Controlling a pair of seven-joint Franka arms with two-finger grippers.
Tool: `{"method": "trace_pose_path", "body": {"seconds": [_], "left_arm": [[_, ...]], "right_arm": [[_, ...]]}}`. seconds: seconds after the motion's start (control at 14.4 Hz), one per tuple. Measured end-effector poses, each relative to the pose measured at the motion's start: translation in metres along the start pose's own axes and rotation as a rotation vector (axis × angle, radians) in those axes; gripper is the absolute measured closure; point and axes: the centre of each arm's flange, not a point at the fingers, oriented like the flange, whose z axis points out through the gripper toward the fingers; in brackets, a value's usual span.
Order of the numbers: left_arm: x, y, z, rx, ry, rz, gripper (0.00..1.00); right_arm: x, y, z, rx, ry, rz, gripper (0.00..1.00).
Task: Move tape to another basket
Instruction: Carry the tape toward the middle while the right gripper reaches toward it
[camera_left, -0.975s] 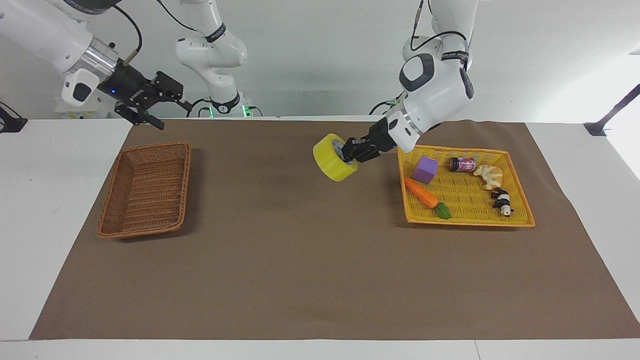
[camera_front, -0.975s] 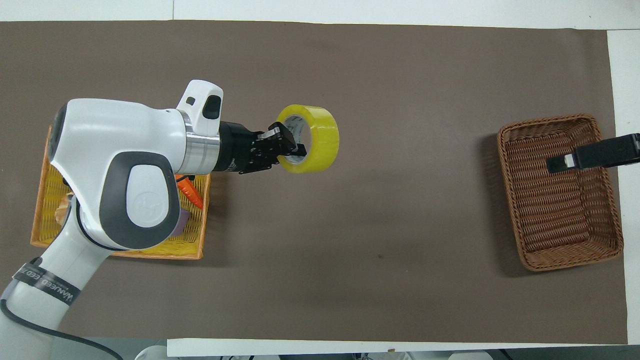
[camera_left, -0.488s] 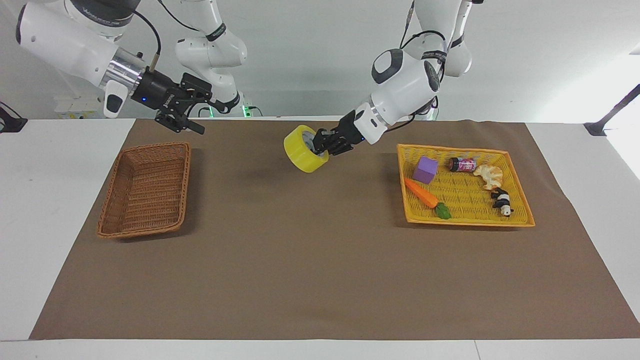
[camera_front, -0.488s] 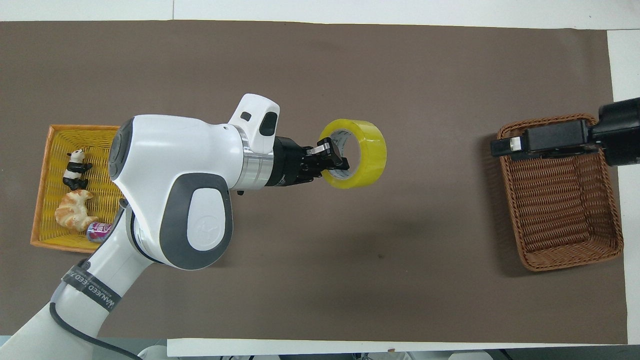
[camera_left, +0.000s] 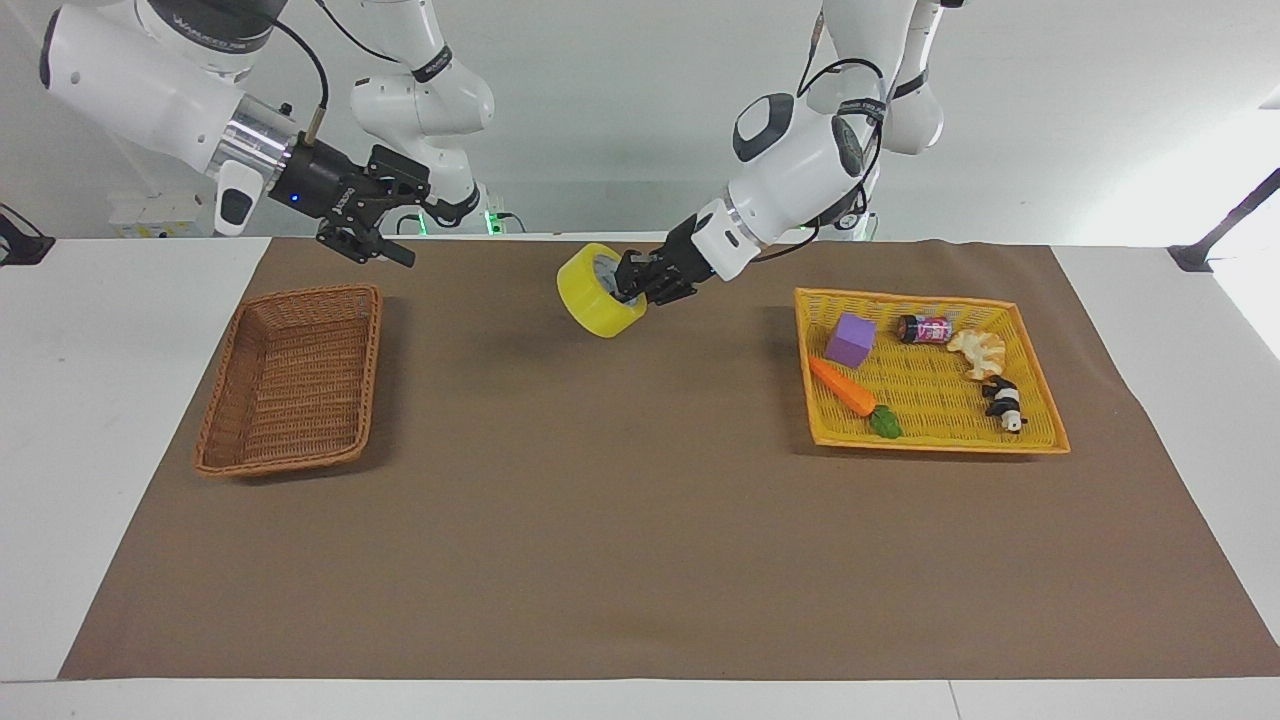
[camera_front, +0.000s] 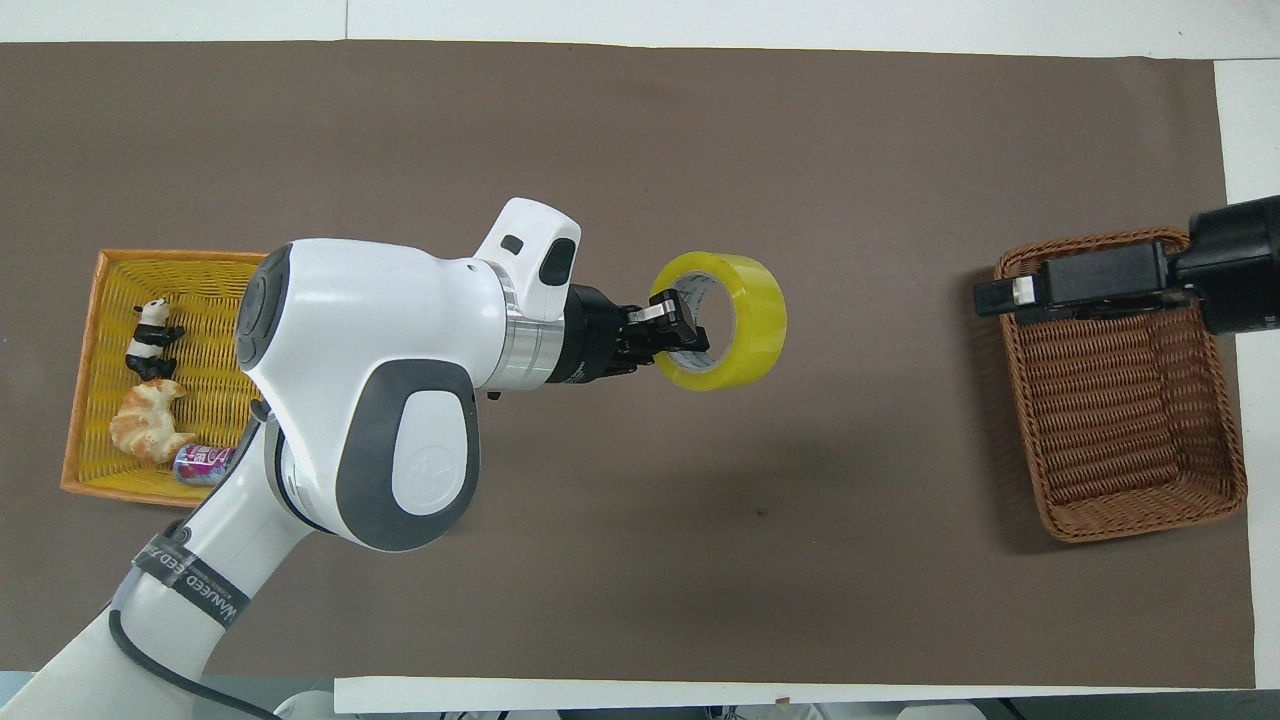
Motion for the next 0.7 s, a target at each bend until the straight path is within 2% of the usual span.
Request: {"method": "trace_pose_path", "body": {"seconds": [0.42, 0.7], "left_arm": [[-0.007, 0.003, 0.005, 0.004, -0.01, 0.012, 0.78], [-0.007, 0.002, 0.006, 0.016, -0.006, 0.021, 0.78]], "right_arm": [[0.012, -0.063, 0.089, -0.023, 0.076, 0.063, 0.0], [0.009, -0.08, 0.114, -0.025, 0.071, 0.074, 0.0]]}}
